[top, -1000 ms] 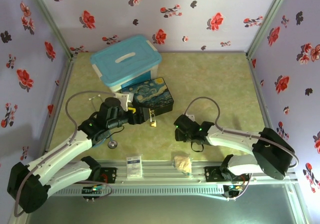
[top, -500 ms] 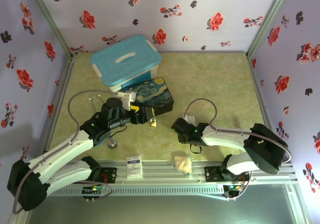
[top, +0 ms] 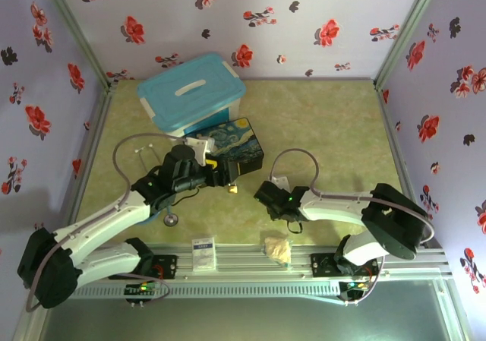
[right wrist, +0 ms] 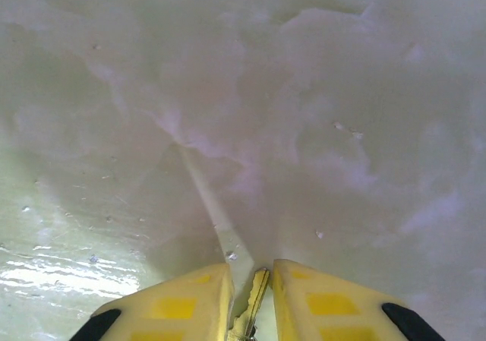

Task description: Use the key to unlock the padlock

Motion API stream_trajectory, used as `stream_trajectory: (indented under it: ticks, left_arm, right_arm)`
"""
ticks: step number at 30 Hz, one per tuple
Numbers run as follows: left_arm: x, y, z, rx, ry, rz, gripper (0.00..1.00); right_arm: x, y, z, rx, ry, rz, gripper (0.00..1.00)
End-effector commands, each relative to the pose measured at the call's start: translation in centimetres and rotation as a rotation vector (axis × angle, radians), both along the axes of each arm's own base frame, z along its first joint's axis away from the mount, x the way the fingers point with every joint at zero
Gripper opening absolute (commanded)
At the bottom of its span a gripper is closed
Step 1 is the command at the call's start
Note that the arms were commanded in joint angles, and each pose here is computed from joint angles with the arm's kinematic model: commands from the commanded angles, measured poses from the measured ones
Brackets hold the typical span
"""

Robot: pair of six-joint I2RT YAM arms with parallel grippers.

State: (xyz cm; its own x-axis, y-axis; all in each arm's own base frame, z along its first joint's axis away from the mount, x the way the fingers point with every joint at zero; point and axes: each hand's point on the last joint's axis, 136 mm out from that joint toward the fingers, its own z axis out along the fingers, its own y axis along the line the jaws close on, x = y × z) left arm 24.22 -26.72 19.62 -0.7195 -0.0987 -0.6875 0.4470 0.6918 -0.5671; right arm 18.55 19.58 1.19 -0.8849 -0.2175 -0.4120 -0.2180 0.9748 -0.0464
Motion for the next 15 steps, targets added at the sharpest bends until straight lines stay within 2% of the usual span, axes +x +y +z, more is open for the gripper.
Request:
stream_trajectory:
  ticks: [1,4,10,15]
  left_arm:
    - [0.5,-1.1,1.7,-0.032,-0.052,-0.022,1.00]
    - [0.6,-1.5,1.5,-0.035,-0.044,-0.025,1.00]
    - [0.7,-2.2,0.8,-0.026,-0.030,-0.033,1.00]
    - [0.9,-2.5,0.5,-0.027,-0.023,-0.035,1.00]
  right_arm:
    - [-1.3,-1.2,-1.5,-0.050,0.052,0.007,0.26]
    - [-1.6,-1.4,-1.3,-0.016,0.049,-0.017,0.30]
    - [-2.8,-0.8,-1.3,0.096,0.080,-0.045,0.31]
    - [-3.2,-1.2,-1.1,0.103,0.075,-0.058,0.30]
